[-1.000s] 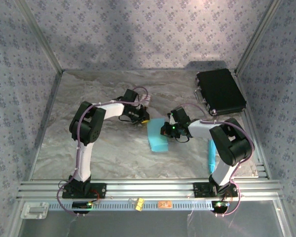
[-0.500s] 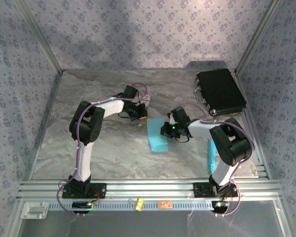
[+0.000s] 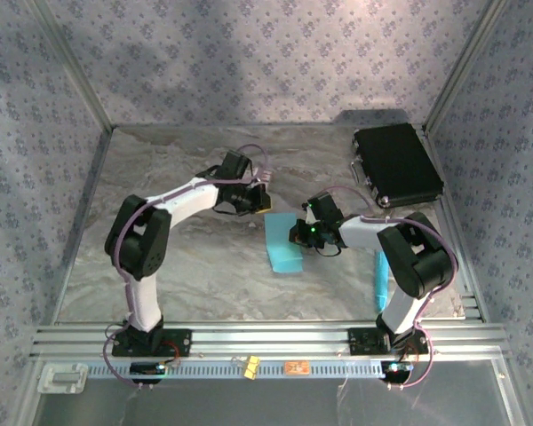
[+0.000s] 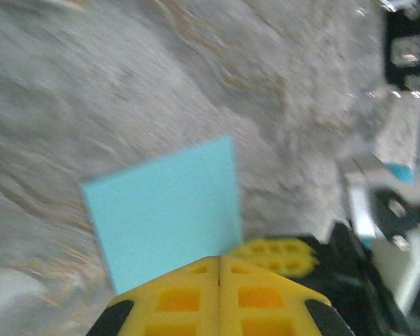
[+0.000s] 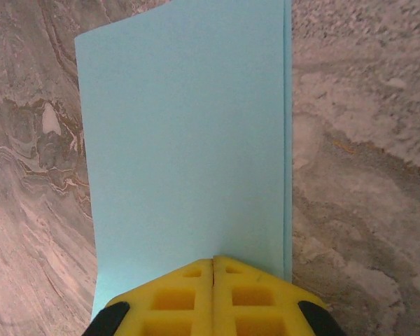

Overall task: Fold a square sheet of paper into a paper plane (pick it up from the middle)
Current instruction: First fold the square sheet of paper in half at the center of the table.

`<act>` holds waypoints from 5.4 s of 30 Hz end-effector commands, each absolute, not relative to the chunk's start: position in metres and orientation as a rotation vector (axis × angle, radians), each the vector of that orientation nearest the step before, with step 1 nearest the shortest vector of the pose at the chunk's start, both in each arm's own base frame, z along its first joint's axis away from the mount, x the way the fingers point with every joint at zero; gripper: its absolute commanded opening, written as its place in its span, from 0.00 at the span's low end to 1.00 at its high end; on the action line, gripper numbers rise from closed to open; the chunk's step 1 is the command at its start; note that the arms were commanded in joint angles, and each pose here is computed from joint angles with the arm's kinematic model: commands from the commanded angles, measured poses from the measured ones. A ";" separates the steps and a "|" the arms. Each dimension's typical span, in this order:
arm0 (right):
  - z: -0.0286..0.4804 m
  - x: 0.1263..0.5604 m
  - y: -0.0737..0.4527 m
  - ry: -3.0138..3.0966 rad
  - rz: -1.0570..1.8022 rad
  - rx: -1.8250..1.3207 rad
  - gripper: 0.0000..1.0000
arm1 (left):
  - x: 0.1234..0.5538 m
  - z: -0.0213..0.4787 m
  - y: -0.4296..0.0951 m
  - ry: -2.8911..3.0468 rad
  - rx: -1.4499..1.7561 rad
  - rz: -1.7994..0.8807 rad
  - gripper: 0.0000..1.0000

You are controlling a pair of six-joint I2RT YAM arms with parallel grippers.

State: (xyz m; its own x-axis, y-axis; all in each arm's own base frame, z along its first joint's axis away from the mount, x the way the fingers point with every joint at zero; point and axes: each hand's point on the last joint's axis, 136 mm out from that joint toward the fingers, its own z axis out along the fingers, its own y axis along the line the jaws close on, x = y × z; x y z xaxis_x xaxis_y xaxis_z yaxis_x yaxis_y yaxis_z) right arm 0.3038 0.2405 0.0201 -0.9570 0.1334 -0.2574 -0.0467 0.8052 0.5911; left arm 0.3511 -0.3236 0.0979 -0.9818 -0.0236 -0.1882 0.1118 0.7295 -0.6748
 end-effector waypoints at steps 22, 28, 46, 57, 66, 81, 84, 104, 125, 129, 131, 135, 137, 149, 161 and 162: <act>-0.021 0.263 0.208 2.897 0.712 0.125 0.00 | 0.244 -0.001 -0.313 2.993 0.044 -1.099 0.02; -0.023 0.262 0.206 2.900 0.705 0.135 0.00 | 0.242 0.008 -0.307 2.960 0.083 -1.063 0.01; -0.023 0.262 0.204 2.909 0.694 0.129 0.00 | 0.225 0.024 -0.329 2.999 0.007 -1.259 0.06; -0.026 0.256 0.199 2.925 0.676 0.136 0.00 | 0.208 0.003 -0.306 3.070 0.048 -1.106 0.05; -0.023 0.257 0.198 2.917 0.680 0.129 0.00 | 0.221 0.059 -0.332 2.901 0.123 -1.292 0.06; -0.026 0.256 0.196 2.923 0.670 0.137 0.00 | 0.186 0.002 -0.320 3.075 0.107 -1.238 0.06; -0.026 0.255 0.195 2.921 0.662 0.144 0.00 | 0.183 -0.001 -0.314 3.091 0.122 -1.197 0.05; -0.027 0.252 0.188 2.914 0.639 0.166 0.00 | 0.186 0.023 -0.327 2.989 0.242 -1.209 0.10; -0.027 0.255 0.187 2.901 0.652 0.162 0.00 | 0.145 -0.008 -0.298 3.136 0.346 -0.980 0.09; -0.027 0.255 0.188 2.903 0.658 0.158 0.00 | 0.146 -0.002 -0.298 3.110 0.359 -0.992 0.10; -0.027 0.255 0.189 2.903 0.661 0.152 0.00 | 0.147 0.002 -0.299 3.087 0.366 -1.002 0.10; -0.025 0.256 0.192 2.898 0.684 0.141 0.00 | 0.148 0.008 -0.300 3.062 0.386 -1.015 0.11; -0.019 0.258 0.200 2.883 0.741 0.121 0.00 | 0.152 0.019 -0.304 3.018 0.398 -1.044 0.11; 0.065 0.293 0.239 2.660 0.890 -0.068 0.18 | 0.246 0.086 -0.278 2.723 0.135 -1.121 0.16; 0.062 0.265 0.202 2.643 0.846 0.301 0.31 | 0.335 0.077 -0.336 2.709 0.098 -1.300 0.15; 0.060 0.262 0.202 2.651 0.846 0.307 0.32 | 0.339 0.075 -0.339 2.711 0.100 -1.305 0.15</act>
